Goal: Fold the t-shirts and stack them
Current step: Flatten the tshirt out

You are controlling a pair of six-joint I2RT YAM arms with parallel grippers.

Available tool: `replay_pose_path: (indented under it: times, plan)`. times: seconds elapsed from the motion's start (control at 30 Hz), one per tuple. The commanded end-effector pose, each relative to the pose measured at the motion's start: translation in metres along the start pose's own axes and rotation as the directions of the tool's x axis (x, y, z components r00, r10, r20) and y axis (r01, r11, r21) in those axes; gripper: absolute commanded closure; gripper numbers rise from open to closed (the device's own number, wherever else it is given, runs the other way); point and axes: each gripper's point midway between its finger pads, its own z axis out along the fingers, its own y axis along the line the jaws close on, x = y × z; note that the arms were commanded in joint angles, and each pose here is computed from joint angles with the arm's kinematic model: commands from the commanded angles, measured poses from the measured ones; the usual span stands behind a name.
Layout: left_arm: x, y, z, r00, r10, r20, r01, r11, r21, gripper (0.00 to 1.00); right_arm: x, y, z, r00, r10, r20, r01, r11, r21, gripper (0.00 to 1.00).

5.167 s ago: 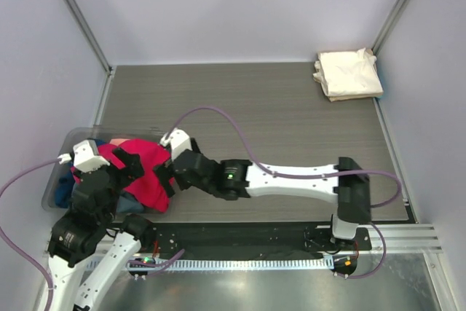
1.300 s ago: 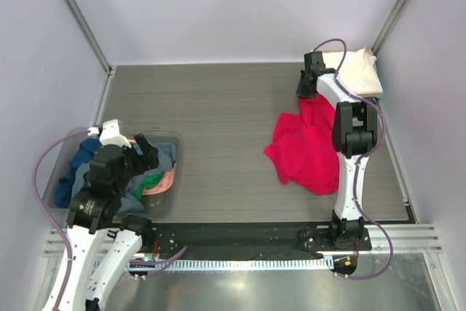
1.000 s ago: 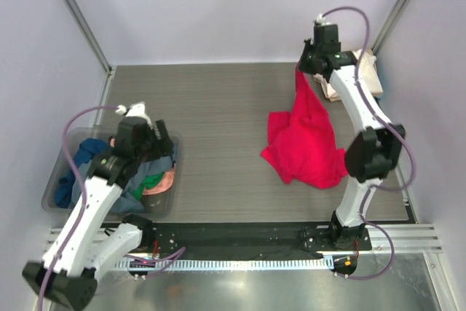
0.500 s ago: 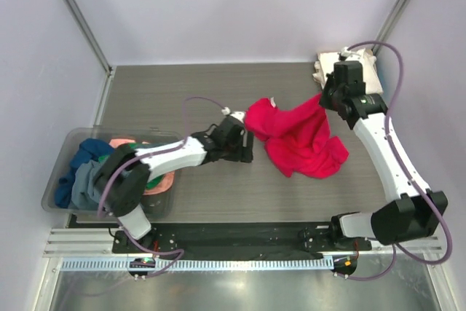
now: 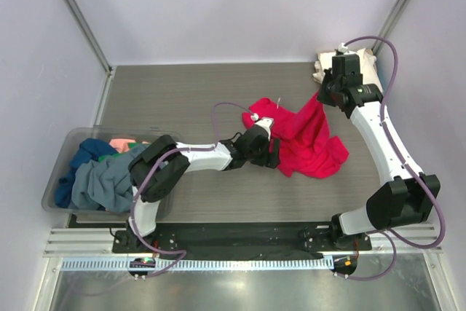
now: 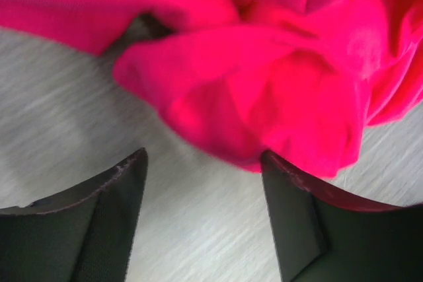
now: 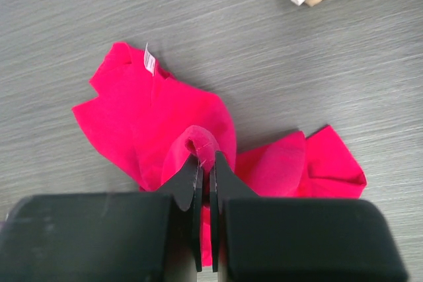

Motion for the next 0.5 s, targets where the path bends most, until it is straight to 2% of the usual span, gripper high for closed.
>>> replay_pose_path:
  times: [0.0,0.03,0.1,0.13,0.27,0.33,0.37,0.4,0.47]
  plan:
    - [-0.022,-0.014,0.014,0.997,0.008,0.072,-0.011,0.999,0.032,0.31,-0.013,0.008,0.000,0.999,0.013,0.033,-0.012,0.999,-0.035,0.99]
    - [-0.020,-0.014,0.018,0.998,0.010,0.066,-0.012,0.999,0.030,0.49,-0.011,0.008,0.001,1.000,0.011,0.030,-0.010,0.999,-0.035,0.99]
    - [-0.018,-0.010,0.023,0.998,0.008,0.057,-0.009,1.000,0.014,0.75,-0.011,0.007,0.003,1.000,0.008,0.028,-0.007,0.999,-0.031,0.99]
    - [-0.024,-0.013,0.021,0.998,0.008,0.061,-0.009,1.000,0.015,0.98,-0.010,0.006,0.003,1.000,0.006,0.027,-0.006,1.000,-0.028,0.99]
    - [-0.053,-0.011,-0.021,0.996,0.019,0.087,-0.012,0.997,-0.078,1.00,-0.017,-0.001,-0.002,0.998,0.013,0.054,-0.013,1.000,-0.006,0.99]
    - [-0.071,-0.004,-0.069,0.994,0.070,0.081,-0.055,0.983,-0.174,1.00,-0.022,-0.006,-0.005,0.997,0.038,0.069,-0.039,0.999,0.009,0.99]
    - [-0.082,-0.003,-0.088,0.991,0.091,0.100,-0.069,0.976,-0.205,1.00,-0.028,-0.009,-0.012,0.995,0.052,0.089,-0.053,0.999,0.008,0.99]
    - [-0.096,0.006,-0.126,0.984,0.116,0.133,-0.077,0.959,-0.273,1.00,-0.033,-0.015,-0.015,0.992,0.071,0.102,-0.073,0.997,0.020,0.99]
    - [-0.112,0.013,-0.166,0.971,0.166,0.169,-0.103,0.938,-0.333,1.00,-0.045,-0.020,-0.032,0.984,0.110,0.141,-0.114,0.993,0.016,0.99]
